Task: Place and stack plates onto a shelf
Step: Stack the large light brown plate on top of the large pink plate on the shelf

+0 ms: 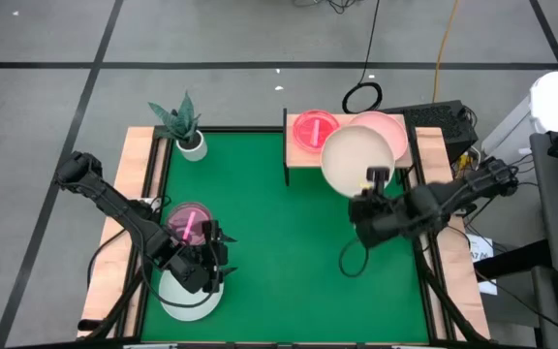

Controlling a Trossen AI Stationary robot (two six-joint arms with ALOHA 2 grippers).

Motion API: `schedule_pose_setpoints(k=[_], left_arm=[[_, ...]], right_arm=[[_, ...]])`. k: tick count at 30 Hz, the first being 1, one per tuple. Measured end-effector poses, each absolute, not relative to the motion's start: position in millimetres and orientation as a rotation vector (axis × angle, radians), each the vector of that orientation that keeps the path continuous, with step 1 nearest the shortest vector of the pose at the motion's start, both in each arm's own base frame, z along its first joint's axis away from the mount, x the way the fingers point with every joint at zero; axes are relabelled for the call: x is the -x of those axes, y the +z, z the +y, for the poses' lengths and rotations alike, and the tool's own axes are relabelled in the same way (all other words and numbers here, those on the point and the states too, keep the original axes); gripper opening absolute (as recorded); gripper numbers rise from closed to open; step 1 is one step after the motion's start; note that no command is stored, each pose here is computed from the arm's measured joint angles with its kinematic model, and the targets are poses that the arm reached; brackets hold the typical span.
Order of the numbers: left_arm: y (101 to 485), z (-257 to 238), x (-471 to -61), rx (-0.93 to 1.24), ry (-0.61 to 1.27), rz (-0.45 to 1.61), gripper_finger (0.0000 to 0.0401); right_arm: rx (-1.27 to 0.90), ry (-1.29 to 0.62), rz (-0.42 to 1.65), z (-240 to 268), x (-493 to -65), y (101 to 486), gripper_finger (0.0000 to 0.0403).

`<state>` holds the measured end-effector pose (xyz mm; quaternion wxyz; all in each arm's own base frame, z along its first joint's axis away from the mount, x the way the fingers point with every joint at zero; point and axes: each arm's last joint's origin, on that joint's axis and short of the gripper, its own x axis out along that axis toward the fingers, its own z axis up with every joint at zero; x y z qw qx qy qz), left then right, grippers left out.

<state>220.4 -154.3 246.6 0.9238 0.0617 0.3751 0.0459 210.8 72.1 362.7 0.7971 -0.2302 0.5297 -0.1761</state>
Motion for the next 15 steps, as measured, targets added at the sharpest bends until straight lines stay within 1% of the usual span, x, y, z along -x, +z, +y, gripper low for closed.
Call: schedule_pose_setpoints(k=[10, 15], left_arm=[[248, -156, -222, -0.117, 0.085, 0.749, 0.0351], [238, -155, -221, -0.113, 0.084, 0.743, 0.0351]], right_arm=[[0.515, -0.46, 1.221, 11, -204, 376, 0.0], [0.458, -0.434, 1.235, -15, -199, 382, 0.0]])
